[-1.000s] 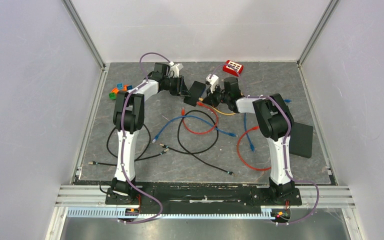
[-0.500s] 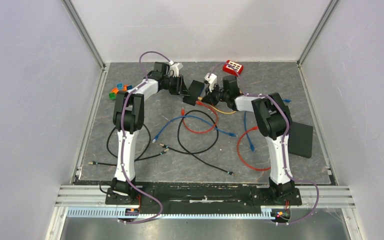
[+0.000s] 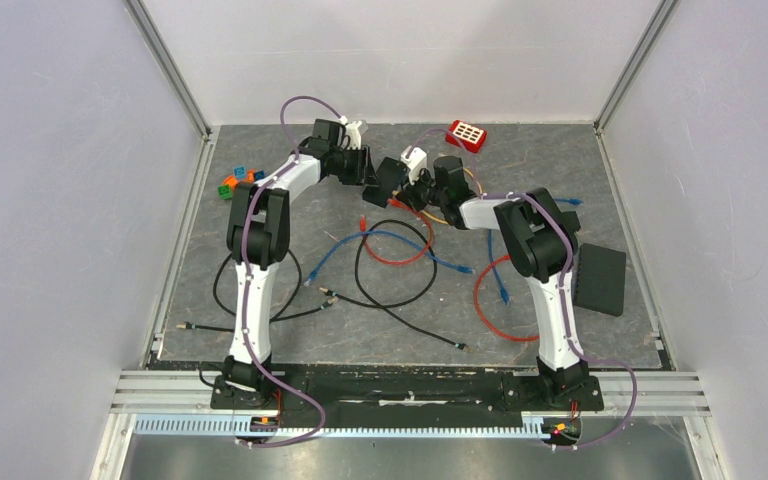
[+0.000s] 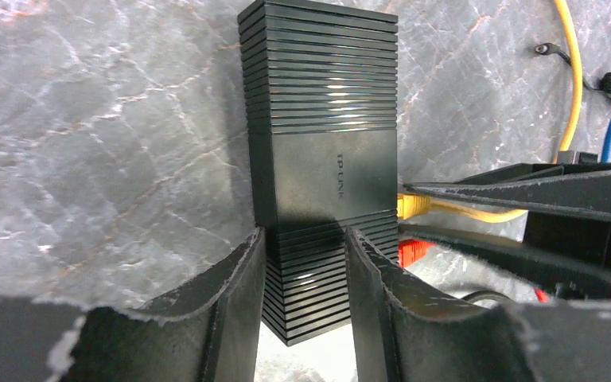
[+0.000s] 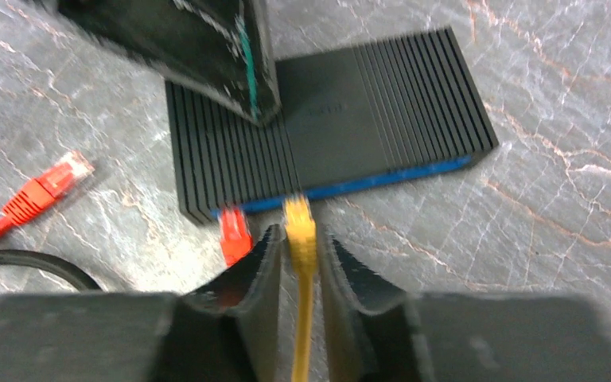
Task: Insert the plug into the switch port
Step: Insert the connector into the switch port.
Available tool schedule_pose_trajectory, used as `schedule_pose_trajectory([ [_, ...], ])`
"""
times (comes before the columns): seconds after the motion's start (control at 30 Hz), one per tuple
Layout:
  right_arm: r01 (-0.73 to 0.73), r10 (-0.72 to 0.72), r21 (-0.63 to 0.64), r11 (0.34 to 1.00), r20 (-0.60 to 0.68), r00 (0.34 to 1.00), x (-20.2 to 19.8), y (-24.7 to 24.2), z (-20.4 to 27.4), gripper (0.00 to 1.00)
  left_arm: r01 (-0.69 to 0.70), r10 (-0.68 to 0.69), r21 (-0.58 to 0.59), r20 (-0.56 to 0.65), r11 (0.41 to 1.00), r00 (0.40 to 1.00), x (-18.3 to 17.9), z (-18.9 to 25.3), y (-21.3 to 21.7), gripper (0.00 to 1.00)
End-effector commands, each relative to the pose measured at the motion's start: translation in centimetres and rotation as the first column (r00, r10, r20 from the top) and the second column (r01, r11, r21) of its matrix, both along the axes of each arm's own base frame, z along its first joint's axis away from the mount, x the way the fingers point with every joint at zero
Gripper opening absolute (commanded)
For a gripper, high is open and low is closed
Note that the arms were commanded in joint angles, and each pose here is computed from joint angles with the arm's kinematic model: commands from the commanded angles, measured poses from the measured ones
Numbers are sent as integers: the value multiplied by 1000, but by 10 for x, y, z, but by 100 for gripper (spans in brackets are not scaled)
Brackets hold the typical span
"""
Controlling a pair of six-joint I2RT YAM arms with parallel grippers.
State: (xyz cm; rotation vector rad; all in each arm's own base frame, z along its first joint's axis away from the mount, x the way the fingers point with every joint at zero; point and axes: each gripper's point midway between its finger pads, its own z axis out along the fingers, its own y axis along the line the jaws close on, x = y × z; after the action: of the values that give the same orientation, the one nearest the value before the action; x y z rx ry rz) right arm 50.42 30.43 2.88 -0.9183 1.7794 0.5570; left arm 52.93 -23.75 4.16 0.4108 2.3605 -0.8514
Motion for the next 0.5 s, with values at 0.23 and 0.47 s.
schedule_pose_trajectory([
  [0.23, 194, -211, 118, 974, 148, 966, -12, -22, 118, 48, -108, 109, -25, 59, 994, 992, -9, 87, -10, 60],
  [0.47, 584, -568, 113, 804, -141, 811, -64, -95, 119, 50, -217, 215, 19, 86, 976, 973, -54, 126, 21, 62],
])
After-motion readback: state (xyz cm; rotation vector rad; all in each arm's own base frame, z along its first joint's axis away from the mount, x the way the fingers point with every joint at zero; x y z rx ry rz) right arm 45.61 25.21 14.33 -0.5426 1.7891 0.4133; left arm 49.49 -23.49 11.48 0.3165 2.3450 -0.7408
